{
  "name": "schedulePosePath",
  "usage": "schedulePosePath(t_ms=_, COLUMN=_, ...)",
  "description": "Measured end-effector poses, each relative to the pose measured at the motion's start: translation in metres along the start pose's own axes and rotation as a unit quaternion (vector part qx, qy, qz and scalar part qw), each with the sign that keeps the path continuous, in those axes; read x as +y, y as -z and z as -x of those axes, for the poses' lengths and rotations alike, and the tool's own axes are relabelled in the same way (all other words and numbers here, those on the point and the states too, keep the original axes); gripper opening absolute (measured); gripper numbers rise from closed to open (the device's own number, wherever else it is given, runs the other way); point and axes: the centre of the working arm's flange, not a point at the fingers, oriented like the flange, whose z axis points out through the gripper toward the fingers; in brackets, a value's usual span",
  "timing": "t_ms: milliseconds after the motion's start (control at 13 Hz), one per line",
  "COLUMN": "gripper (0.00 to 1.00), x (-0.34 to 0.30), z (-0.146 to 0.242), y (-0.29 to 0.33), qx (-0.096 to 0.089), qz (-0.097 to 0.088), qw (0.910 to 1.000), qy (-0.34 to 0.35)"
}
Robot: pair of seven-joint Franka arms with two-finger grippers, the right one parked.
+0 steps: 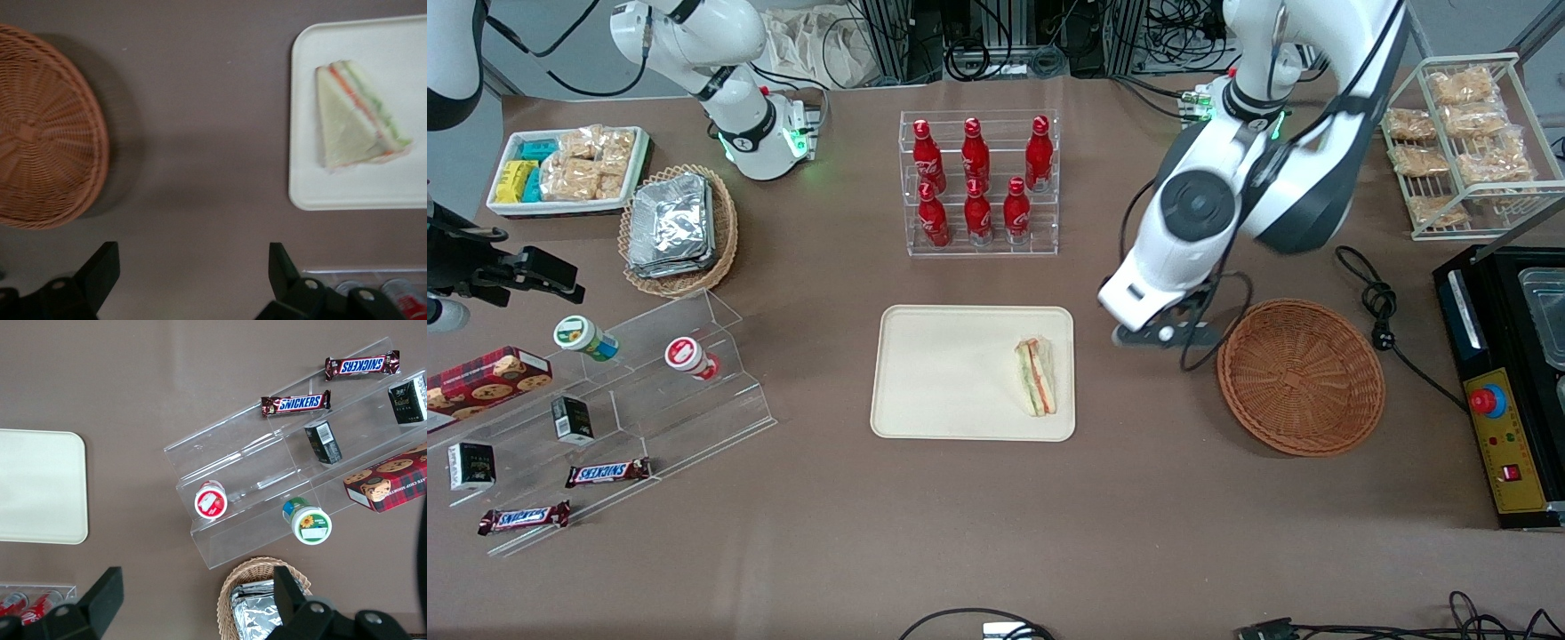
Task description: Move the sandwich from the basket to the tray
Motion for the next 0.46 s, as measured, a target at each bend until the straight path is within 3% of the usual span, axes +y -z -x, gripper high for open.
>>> schedulePosePath(t_ms=231, gripper=0.95, x=-0.093, z=0.008, y=0.025, qx=-0.009, qz=-0.009, qw=0.9993, qy=0.036)
schedulePosePath(t_ms=462, gripper=0.99, x=-0.178, z=0.004, y=0.05, qx=0.01, qz=0.005, qw=0.9946, qy=0.103)
